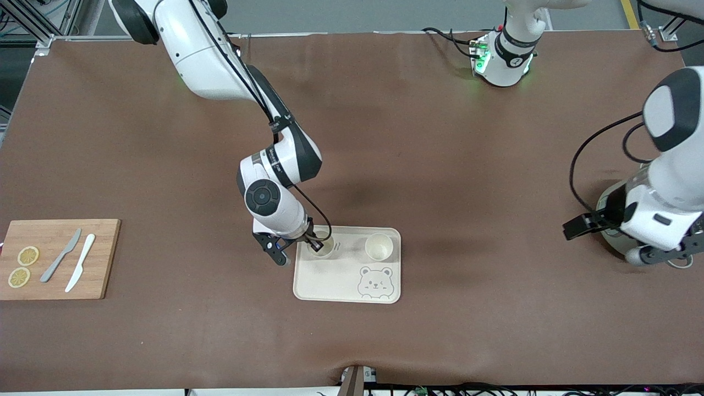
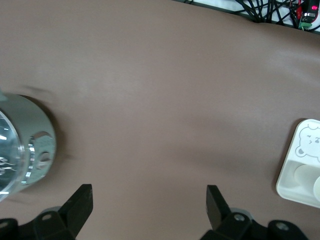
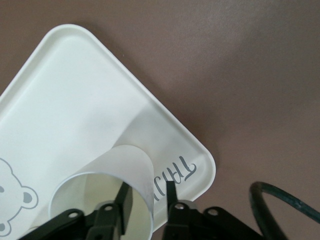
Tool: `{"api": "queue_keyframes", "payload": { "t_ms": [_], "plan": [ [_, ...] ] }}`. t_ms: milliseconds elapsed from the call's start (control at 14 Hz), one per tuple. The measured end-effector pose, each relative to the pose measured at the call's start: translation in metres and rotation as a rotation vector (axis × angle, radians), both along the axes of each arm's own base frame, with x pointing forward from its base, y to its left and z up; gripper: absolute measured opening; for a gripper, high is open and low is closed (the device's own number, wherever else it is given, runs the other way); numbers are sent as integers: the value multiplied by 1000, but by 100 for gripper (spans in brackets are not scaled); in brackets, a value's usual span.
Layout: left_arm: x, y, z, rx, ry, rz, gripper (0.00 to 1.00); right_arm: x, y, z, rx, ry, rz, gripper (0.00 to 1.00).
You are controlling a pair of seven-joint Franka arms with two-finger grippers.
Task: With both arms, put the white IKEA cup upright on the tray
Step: 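Lower the cup onto the tray with the right gripper while the left withdraws, then open the right gripper and release the cup beside the first cup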
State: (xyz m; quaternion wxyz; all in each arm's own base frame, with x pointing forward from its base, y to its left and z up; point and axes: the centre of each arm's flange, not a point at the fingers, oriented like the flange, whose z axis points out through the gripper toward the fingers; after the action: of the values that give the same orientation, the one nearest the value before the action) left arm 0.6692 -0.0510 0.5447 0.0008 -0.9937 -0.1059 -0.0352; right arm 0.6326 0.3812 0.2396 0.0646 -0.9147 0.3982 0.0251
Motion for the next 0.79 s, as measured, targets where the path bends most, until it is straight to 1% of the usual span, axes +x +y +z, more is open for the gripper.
{"api": "queue_keyframes", "payload": {
  "t_ms": [214,286,357,429,571,714,786],
  "plan": [
    [-6,21,18,5,-21,-36,100,4,4,16,13,-18,5,70],
    [-8,22,24,6,-29,-51,100,4,5,24,12,-10,8,79],
    [-10,22,30,7,-33,-62,100,4,4,35,7,7,12,90],
    [-15,22,35,8,-24,-68,100,5,2,51,3,23,14,99],
    [-25,23,44,9,0,-67,100,12,-11,92,3,46,12,100],
    [-37,28,57,11,19,-59,100,20,-37,140,18,34,27,100],
    [-44,32,65,12,32,-53,100,22,-55,160,21,39,44,100]
  ]
}}
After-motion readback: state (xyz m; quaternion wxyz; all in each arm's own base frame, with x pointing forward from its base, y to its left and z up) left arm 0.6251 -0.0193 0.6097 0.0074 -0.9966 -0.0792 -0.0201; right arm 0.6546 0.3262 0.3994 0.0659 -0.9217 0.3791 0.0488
